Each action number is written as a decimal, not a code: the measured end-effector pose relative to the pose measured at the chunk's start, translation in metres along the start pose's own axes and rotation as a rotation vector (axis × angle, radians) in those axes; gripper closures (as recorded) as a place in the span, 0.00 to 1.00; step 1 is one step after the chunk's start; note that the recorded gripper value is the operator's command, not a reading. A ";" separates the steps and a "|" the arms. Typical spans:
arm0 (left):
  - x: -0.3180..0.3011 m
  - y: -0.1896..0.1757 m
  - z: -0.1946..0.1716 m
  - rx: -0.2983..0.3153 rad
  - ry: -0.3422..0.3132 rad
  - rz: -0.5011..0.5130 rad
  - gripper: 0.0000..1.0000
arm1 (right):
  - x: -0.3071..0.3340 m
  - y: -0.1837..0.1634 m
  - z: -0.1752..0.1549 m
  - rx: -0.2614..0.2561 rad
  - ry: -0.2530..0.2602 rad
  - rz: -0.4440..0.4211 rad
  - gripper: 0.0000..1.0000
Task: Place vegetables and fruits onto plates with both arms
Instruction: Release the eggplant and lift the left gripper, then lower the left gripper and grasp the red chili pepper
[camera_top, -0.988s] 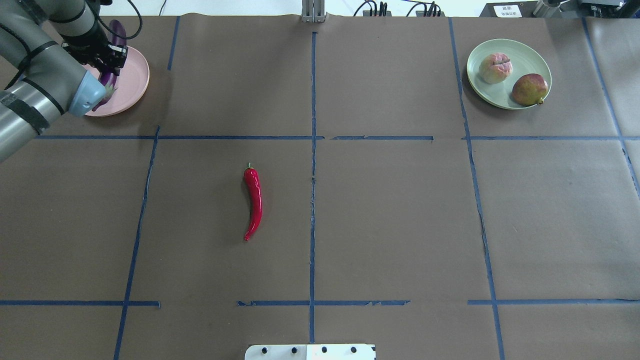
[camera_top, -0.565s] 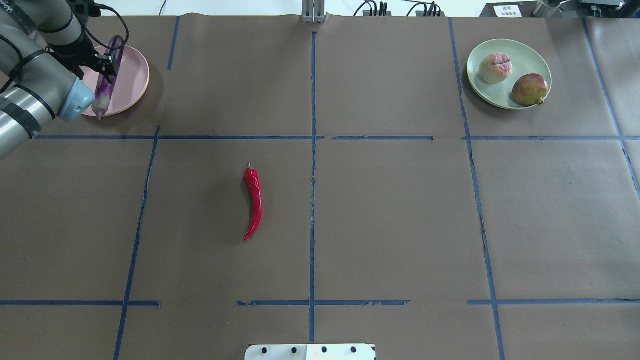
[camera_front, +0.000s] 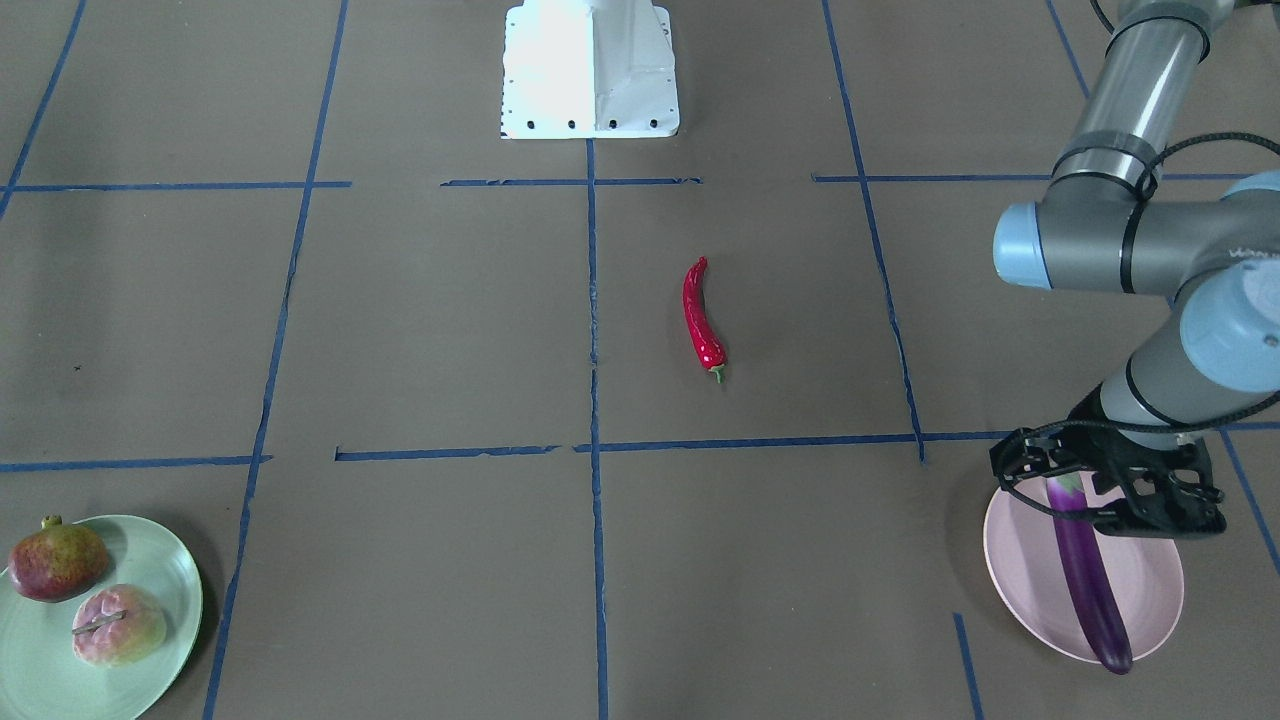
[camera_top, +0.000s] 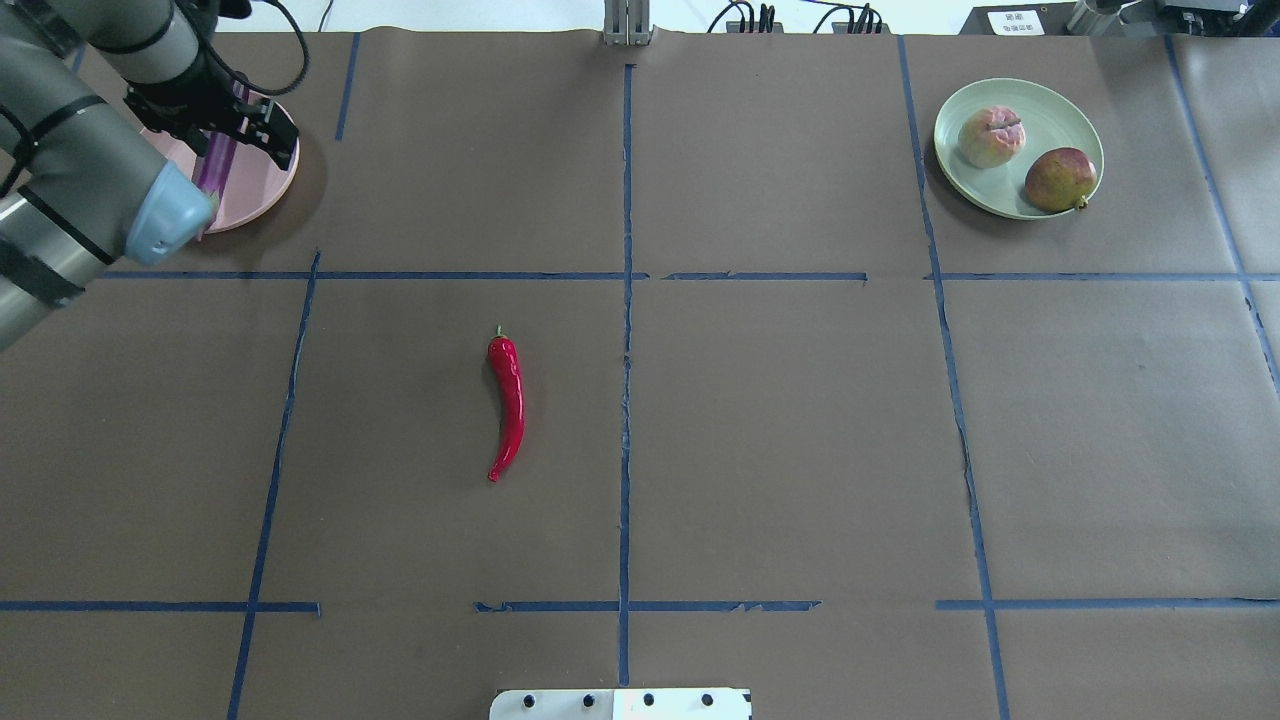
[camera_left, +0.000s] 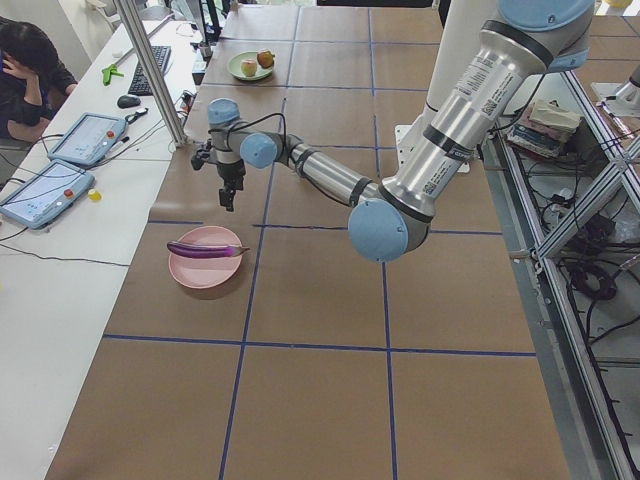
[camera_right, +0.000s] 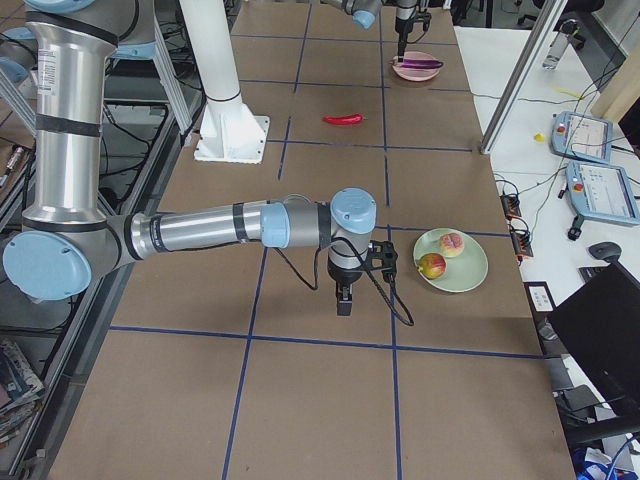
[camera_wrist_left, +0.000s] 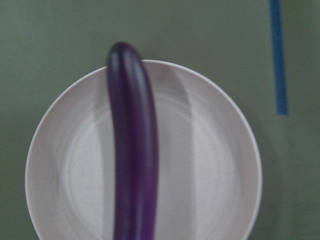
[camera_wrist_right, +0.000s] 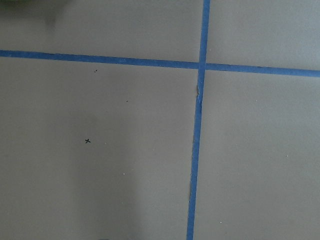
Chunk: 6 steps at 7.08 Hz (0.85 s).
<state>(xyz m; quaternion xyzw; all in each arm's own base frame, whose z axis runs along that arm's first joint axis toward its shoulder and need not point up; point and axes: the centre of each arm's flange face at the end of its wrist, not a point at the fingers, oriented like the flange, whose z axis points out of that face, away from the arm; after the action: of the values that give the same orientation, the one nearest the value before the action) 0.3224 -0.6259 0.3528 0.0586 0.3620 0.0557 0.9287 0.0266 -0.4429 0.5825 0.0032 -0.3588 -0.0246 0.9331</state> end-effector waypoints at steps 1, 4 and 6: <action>0.061 0.038 0.016 -0.050 0.022 -0.026 0.00 | 0.000 0.000 0.000 0.000 0.000 0.000 0.00; 0.210 0.126 0.064 -0.090 0.011 -0.157 0.00 | 0.000 -0.002 0.000 0.001 0.000 0.000 0.00; 0.260 0.148 0.074 -0.085 0.007 -0.207 0.35 | 0.000 -0.002 0.000 0.000 0.000 0.000 0.00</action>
<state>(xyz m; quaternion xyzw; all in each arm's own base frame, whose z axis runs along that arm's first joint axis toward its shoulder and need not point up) 0.5540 -0.4467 0.2563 -0.0185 0.3665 -0.0250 0.9299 0.0264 -0.4453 0.5827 0.0032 -0.3588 -0.0244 0.9331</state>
